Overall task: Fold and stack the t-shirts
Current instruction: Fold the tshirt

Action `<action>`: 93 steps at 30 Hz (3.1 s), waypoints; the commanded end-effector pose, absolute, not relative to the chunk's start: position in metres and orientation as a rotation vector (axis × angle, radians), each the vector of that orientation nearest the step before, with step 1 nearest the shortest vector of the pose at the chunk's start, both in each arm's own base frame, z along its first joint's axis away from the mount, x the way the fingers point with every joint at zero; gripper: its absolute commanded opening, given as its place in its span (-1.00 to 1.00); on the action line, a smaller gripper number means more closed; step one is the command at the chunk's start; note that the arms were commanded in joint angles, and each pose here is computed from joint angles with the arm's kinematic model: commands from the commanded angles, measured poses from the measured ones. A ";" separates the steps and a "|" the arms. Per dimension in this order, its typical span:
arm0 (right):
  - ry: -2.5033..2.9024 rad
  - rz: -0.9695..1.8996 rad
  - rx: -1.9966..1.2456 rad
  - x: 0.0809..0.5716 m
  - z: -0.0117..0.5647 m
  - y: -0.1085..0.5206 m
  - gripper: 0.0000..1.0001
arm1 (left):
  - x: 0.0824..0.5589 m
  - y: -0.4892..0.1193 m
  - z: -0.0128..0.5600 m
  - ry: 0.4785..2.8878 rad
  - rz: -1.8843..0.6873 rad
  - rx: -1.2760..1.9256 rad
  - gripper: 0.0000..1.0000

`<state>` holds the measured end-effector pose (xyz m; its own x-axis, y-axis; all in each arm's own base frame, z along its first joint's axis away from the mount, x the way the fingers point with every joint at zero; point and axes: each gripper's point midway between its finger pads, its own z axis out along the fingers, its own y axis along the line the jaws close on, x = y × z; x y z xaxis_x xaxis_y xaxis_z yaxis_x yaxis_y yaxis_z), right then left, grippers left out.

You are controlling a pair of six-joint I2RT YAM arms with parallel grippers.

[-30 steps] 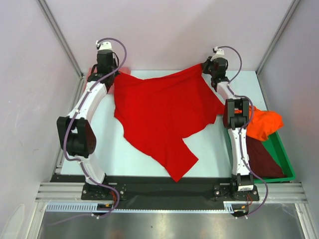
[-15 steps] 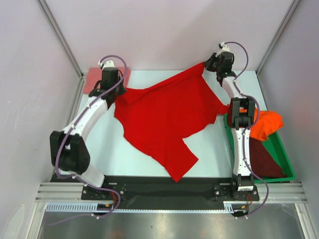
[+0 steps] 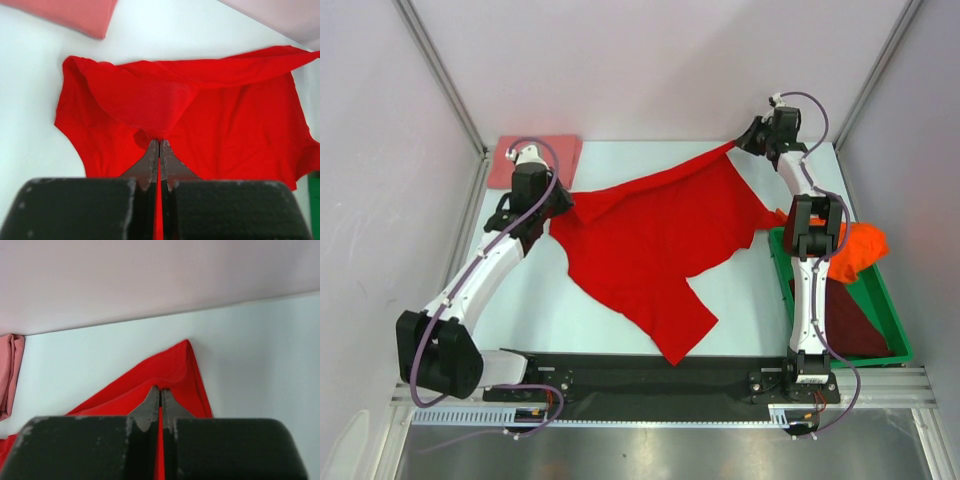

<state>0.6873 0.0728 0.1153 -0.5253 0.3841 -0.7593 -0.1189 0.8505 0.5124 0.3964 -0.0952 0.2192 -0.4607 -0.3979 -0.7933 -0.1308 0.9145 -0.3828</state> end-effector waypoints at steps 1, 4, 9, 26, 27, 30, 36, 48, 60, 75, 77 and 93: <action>1.993 0.675 0.183 0.677 0.178 0.064 -1.00 | 0.387 -0.108 0.230 2.018 -0.439 -0.377 -0.99; 2.029 0.674 0.203 0.671 0.171 0.061 -1.00 | 0.384 -0.113 0.234 2.011 -0.476 -0.371 -0.99; 2.084 0.667 0.213 0.663 0.154 0.058 -1.00 | 0.376 -0.126 0.217 2.051 -0.562 -0.372 -0.99; 2.182 0.648 0.226 0.645 0.126 0.057 -0.94 | 0.351 -0.134 0.172 2.142 -0.609 -0.391 -0.99; 2.182 0.644 0.228 0.645 0.126 0.056 -0.92 | 0.351 -0.133 0.168 2.148 -0.603 -0.404 -0.85; 2.187 0.638 0.221 0.644 0.127 0.056 -0.89 | 0.347 -0.132 0.159 2.159 -0.595 -0.413 -0.84; 2.267 0.563 0.231 0.630 0.118 0.047 -0.55 | 0.334 -0.126 0.156 2.167 -0.568 -0.417 -0.12; 2.198 0.416 0.098 0.646 0.140 0.049 0.53 | 0.386 -0.070 0.188 2.057 -0.386 -0.609 0.67; 2.161 0.444 -0.004 0.625 0.172 0.089 0.55 | 0.465 0.004 0.124 2.081 -0.332 -0.815 0.57; 2.126 0.456 -0.013 0.610 0.185 0.091 0.56 | 0.502 -0.005 0.055 2.181 -0.511 -0.786 0.46; 2.125 0.458 -0.019 0.609 0.185 0.095 0.57 | 0.502 -0.004 0.050 2.193 -0.504 -0.785 0.44; 2.208 0.396 -0.033 0.629 0.134 0.096 0.58 | 0.477 0.031 0.040 2.196 -0.456 -0.924 -0.99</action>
<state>0.6121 0.0973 0.1340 -0.6443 0.1311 -0.7534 -0.1553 0.9422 0.2968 0.4817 0.0072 0.0218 -0.5497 -0.7102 -0.4399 -0.4553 0.6961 -0.5551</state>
